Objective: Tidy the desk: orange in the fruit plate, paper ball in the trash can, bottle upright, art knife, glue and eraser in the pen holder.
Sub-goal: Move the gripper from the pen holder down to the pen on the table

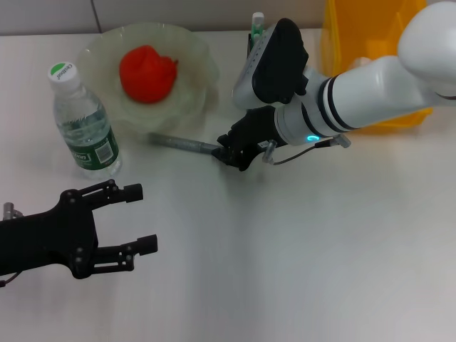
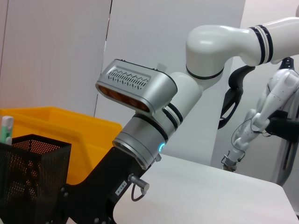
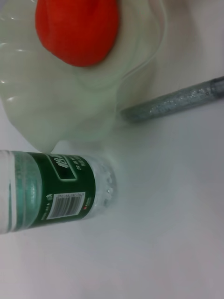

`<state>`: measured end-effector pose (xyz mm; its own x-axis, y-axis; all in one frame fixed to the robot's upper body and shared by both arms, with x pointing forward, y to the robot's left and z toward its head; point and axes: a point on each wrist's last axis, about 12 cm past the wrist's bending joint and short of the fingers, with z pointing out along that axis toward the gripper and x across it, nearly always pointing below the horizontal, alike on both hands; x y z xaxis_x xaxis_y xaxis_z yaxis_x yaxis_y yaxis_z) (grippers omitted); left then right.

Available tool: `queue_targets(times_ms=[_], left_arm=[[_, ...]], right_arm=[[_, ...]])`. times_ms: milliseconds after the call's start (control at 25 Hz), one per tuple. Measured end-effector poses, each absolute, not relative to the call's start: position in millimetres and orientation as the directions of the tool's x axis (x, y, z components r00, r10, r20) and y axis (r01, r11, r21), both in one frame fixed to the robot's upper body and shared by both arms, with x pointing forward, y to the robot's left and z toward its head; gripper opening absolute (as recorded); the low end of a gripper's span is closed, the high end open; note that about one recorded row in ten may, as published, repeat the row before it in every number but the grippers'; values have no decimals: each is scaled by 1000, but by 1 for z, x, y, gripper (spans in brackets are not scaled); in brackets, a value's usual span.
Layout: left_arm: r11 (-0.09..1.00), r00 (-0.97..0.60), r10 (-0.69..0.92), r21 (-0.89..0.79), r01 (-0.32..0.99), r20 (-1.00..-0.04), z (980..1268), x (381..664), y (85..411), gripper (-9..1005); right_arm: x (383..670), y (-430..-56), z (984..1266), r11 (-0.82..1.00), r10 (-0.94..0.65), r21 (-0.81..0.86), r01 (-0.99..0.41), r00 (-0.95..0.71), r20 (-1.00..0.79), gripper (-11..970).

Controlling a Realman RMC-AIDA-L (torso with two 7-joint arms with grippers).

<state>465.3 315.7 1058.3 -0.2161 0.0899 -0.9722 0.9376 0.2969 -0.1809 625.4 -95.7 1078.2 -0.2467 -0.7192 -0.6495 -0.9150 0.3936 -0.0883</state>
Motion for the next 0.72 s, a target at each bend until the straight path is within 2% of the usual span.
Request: queue_targets(times_ms=[160, 720], left_arm=[[296, -215, 90, -180, 938, -973, 1059, 466, 315, 857], [291, -205, 93, -171, 941, -974, 1061, 470, 313, 857]], right_arm=[[626, -95, 1079, 391, -720, -91, -916, -243, -650, 211], [627, -94, 1080, 387, -725, -97, -917, -237, -647, 195]])
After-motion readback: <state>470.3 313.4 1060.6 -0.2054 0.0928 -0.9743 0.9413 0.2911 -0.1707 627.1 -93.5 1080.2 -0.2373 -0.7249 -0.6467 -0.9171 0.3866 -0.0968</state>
